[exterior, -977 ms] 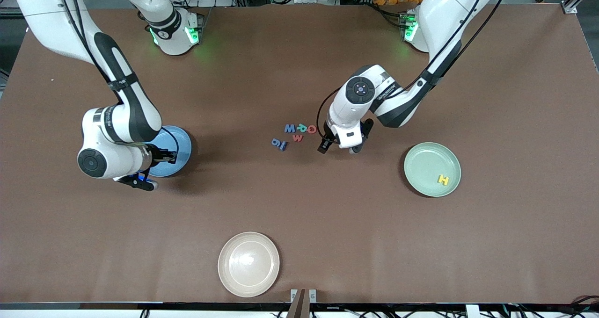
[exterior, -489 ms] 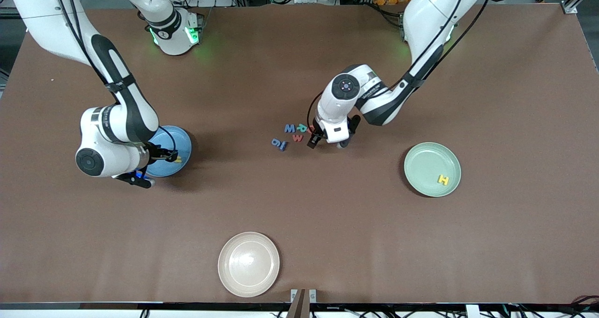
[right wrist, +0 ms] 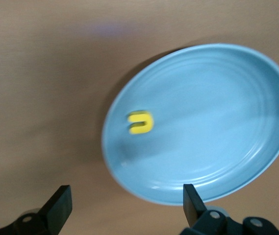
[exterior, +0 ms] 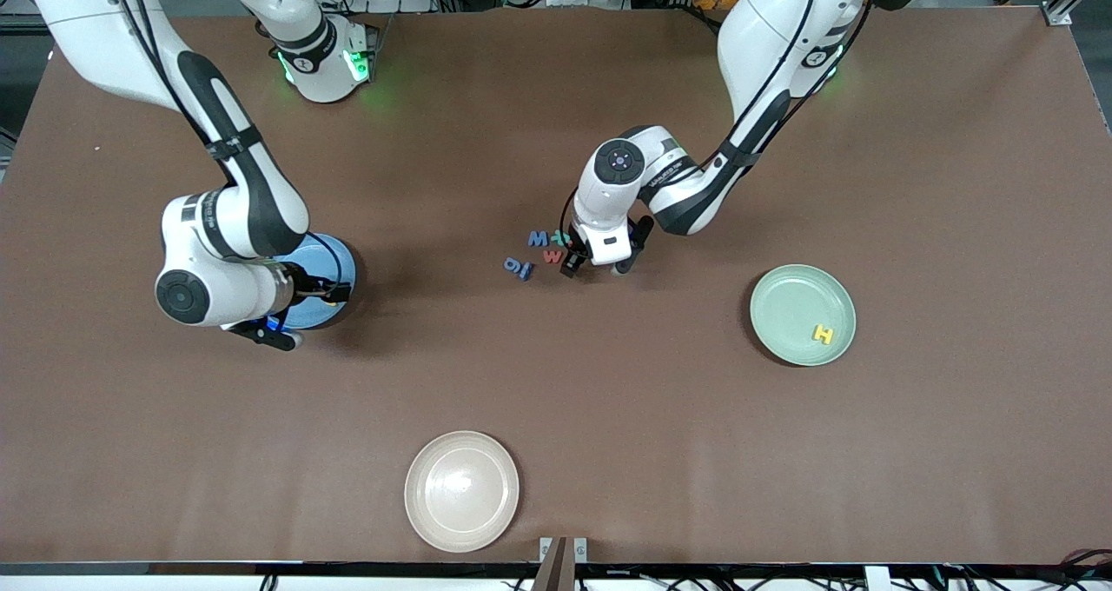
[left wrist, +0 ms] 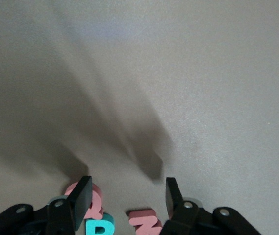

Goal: Sort upper and lower case letters into plates
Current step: 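Release the u on the blue plate while the left gripper reaches the Q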

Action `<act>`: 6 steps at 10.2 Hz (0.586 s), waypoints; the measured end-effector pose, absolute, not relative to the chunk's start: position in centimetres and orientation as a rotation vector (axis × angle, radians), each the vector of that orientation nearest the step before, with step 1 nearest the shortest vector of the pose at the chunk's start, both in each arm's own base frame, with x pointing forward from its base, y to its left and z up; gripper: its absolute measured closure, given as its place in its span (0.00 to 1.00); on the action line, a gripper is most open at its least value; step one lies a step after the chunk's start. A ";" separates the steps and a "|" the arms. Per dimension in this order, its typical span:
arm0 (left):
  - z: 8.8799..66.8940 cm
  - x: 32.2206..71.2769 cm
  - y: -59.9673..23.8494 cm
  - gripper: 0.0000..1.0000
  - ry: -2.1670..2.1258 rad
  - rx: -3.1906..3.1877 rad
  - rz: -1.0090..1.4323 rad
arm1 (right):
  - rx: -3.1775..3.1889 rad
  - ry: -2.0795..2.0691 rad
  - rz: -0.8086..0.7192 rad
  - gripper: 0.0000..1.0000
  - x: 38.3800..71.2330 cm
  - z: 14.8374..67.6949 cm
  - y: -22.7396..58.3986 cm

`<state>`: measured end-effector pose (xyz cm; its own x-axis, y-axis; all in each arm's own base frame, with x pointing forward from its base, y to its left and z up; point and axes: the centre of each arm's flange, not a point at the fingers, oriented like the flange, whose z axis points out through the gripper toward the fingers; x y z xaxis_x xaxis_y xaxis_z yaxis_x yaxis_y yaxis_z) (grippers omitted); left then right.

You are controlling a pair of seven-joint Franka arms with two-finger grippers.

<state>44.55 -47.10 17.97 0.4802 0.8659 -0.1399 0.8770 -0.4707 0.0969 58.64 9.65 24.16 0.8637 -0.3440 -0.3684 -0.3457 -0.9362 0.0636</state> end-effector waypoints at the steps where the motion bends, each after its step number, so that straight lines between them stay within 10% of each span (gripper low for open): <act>1: 18.0 44.5 -47.2 0.31 1.521 2.567 -0.106 | -3.027 0.583 0.587 0.00 58.7 24.6 10.7; 6: 17.9 44.1 -47.6 0.31 1.511 2.576 -0.108 | -2.972 0.693 0.572 0.00 58.6 26.3 16.8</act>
